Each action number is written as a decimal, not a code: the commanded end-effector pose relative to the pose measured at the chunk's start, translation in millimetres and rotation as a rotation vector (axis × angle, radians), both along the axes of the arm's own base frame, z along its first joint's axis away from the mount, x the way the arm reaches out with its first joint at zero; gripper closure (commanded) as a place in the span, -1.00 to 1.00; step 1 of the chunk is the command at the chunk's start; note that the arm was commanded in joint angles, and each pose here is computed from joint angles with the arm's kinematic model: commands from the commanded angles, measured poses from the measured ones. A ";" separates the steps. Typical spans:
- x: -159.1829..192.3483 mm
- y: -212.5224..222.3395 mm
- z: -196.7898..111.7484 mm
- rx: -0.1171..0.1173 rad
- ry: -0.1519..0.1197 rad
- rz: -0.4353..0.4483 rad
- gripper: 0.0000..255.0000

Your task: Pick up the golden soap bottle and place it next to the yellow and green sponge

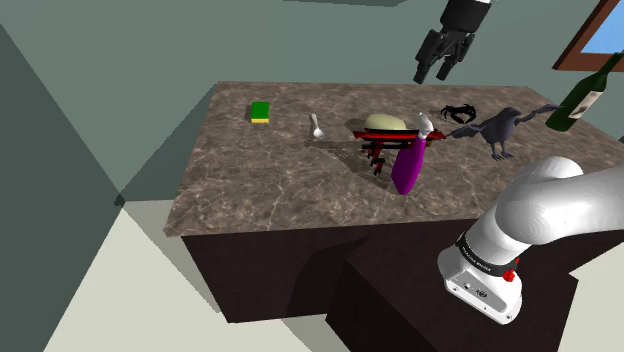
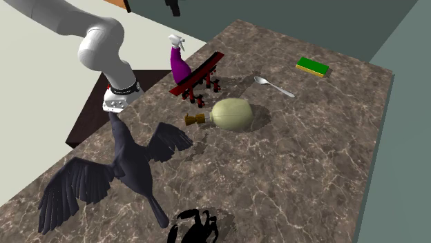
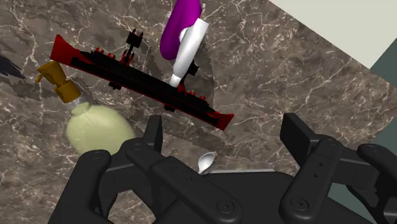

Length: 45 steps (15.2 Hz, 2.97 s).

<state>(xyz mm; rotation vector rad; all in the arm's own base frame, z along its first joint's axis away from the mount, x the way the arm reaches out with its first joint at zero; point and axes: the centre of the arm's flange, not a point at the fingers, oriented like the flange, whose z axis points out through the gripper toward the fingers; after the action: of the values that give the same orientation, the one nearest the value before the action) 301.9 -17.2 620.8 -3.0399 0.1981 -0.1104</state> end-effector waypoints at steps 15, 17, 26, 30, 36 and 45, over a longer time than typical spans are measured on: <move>59.0 -106.5 -132.5 -0.091 0.085 0.195 -1.00; 68.2 -121.7 -151.1 -0.104 0.097 0.223 -1.00; 112.1 -189.9 -233.6 -0.163 0.152 0.349 -1.00; 117.5 -200.0 -255.2 -0.171 0.159 0.366 -1.00; 115.0 -202.5 -284.4 -0.171 0.159 0.366 -1.00; 115.0 -202.5 -284.3 -0.171 0.159 0.366 1.00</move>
<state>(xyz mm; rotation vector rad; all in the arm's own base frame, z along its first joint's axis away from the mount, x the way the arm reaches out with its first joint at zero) 416.9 -219.8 336.4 -3.1909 -0.3756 0.1490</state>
